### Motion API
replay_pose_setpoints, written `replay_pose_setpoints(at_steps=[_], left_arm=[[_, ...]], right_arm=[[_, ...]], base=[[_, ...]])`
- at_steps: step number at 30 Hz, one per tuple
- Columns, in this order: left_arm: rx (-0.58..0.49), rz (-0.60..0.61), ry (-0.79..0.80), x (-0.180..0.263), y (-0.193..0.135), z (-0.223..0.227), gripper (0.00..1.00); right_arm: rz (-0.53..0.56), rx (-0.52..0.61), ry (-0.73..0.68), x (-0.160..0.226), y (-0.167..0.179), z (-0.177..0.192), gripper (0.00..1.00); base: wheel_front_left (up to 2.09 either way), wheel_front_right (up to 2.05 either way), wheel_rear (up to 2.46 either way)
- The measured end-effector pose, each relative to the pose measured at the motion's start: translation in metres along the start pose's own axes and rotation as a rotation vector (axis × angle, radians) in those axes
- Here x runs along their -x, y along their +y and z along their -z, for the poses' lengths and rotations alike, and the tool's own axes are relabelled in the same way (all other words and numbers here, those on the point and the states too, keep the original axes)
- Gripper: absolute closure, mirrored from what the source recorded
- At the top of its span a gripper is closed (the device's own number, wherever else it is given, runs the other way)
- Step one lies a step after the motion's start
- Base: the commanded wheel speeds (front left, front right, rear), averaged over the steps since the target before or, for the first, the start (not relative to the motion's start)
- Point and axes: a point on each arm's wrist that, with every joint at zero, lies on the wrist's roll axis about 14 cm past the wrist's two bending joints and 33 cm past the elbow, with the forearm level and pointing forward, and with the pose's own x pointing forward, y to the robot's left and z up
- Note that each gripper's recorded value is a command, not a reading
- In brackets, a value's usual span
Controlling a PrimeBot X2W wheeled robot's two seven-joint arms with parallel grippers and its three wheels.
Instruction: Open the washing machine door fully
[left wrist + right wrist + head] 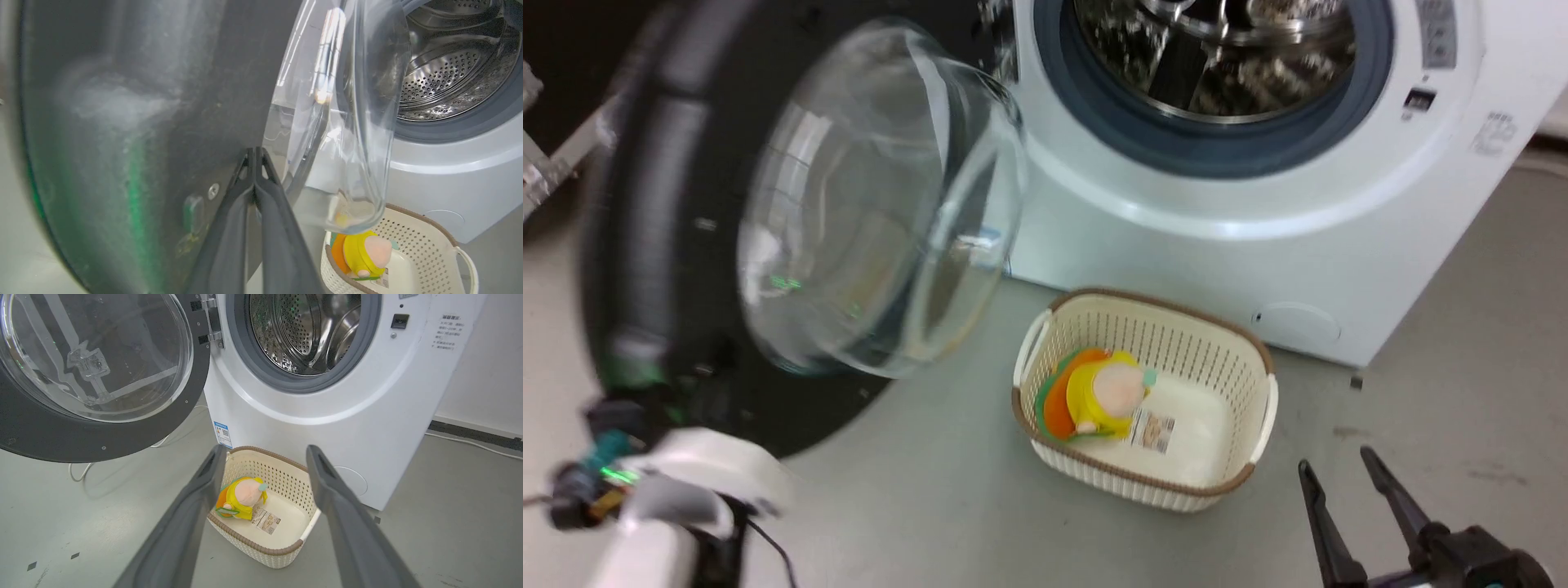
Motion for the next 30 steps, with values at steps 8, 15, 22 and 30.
replay_pose_setpoints(at_steps=[8, 15, 22, 30], left_arm=[[-0.066, -0.121, 0.012, -0.039, 0.057, -0.012, 1.0], [-0.064, -0.203, 0.038, -0.07, 0.094, -0.015, 1.0], [-0.075, -0.247, 0.046, -0.085, 0.113, -0.014, 1.0], [-0.081, -0.118, 0.001, -0.08, 0.077, -0.01, 1.0]], right_arm=[[0.009, -0.003, 0.056, -0.013, -0.012, 0.024, 0.0], [0.021, 0.009, 0.085, -0.021, -0.025, 0.038, 0.0], [0.031, 0.011, 0.094, -0.022, -0.031, 0.042, 0.0], [0.06, 0.035, 0.04, -0.019, -0.038, 0.019, 0.0]], base=[[0.0, 0.0, 0.0], [0.0, 0.0, 0.0], [0.0, 0.0, 0.0], [0.0, 0.0, 0.0]])
